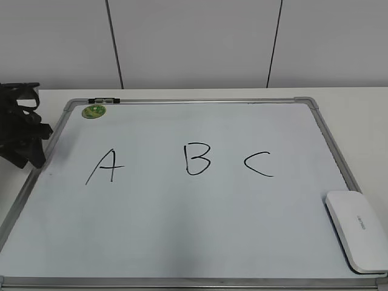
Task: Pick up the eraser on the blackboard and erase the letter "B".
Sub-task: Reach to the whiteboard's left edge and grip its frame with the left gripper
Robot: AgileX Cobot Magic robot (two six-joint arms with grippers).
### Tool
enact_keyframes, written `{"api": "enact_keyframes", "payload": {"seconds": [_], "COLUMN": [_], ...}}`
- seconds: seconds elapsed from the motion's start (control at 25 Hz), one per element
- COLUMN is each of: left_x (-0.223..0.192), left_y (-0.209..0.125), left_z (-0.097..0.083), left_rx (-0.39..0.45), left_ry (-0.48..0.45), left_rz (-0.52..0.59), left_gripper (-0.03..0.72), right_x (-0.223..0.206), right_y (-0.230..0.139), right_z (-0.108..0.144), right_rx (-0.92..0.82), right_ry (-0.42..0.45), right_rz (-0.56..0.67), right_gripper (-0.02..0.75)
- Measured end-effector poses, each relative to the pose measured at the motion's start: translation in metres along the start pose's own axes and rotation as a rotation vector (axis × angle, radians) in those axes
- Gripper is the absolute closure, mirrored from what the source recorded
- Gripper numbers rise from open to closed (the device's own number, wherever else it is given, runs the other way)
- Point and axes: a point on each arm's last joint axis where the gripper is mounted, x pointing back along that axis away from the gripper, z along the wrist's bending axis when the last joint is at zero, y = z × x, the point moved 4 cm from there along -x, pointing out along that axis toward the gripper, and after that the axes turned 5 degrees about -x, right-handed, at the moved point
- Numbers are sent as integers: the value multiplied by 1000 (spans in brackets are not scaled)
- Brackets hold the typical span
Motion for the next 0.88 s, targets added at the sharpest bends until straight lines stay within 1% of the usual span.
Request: {"api": "enact_keyframes", "payload": {"seconds": [0.24,0.48,0.68,0.88], "left_x": [-5,-3,-3,-3], "left_y": [0,-1,-1,0], "left_z": [2,10,9,9], "left_rx": [4,18,20,15], "left_ry": [-5,-21,-41,-41], "left_rz": [15,7,2,-1], "left_gripper": [405,405,406,429], "right_x": [0,0,0,0], "right_y": [0,0,0,0], "right_z": [0,0,0,0], "right_rx": [0,0,-1,-1], "right_ry": [0,0,2,2], "right_rz": [0,0,0,0], "right_gripper": [152,152,151,151]}}
